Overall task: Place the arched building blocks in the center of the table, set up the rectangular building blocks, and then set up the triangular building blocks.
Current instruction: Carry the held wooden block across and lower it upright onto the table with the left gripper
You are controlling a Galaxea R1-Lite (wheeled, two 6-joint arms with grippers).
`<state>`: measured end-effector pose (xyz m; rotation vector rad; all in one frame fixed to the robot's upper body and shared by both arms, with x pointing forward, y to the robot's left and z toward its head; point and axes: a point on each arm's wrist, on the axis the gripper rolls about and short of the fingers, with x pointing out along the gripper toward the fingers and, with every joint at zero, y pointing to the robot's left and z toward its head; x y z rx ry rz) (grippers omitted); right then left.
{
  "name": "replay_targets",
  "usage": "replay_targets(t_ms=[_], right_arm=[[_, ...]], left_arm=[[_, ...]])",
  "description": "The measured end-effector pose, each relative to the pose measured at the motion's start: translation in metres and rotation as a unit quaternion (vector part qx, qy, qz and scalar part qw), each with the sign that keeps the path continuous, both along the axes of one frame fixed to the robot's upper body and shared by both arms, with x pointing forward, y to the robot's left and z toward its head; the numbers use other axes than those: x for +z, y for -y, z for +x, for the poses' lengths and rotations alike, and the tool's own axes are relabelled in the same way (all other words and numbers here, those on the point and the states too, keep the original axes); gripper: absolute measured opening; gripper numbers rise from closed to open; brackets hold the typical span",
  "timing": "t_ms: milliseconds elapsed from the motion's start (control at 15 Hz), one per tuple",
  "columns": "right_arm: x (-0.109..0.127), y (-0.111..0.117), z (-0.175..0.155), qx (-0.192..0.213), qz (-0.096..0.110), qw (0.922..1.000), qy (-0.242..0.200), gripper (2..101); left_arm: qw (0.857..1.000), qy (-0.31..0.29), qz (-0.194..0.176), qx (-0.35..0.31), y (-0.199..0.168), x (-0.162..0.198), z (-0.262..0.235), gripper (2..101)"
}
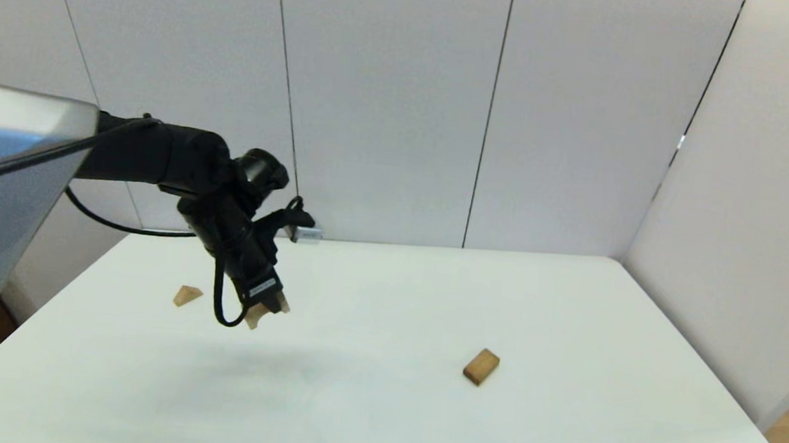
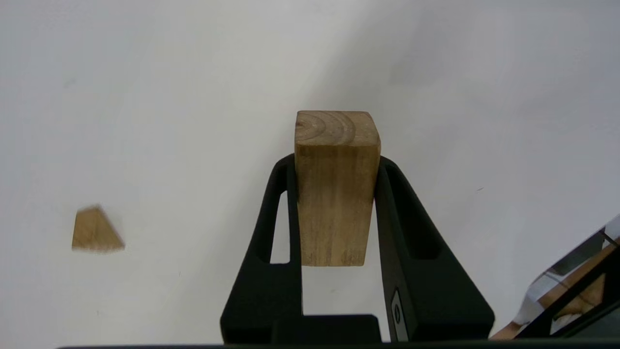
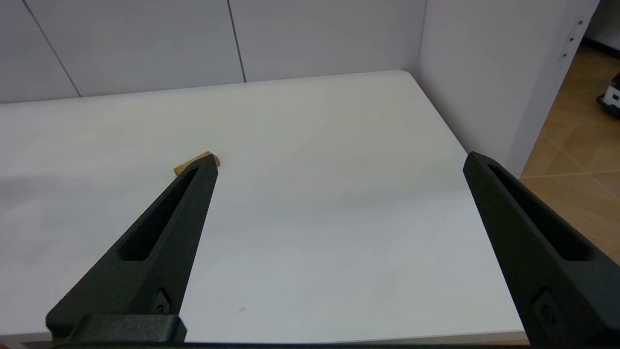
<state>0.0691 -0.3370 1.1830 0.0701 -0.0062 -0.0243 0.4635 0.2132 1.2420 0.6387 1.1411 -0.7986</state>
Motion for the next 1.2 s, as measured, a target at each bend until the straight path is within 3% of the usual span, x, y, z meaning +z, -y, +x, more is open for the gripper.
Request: replay_targets(t_ms=[467, 1200], right_arm=[[0.000, 0.000, 0.000, 0.000, 0.000, 1.0000, 0.000, 100.5], [0.000, 0.000, 0.000, 0.000, 0.000, 1.0000, 0.000, 100.5]], left_arm=[[0.996, -0.028, 0.018, -0.088, 0.063, -0.004, -0.003, 26.1], [0.980, -0.031, 0.055, -0.188, 0.097, -0.031, -0.010, 26.1]])
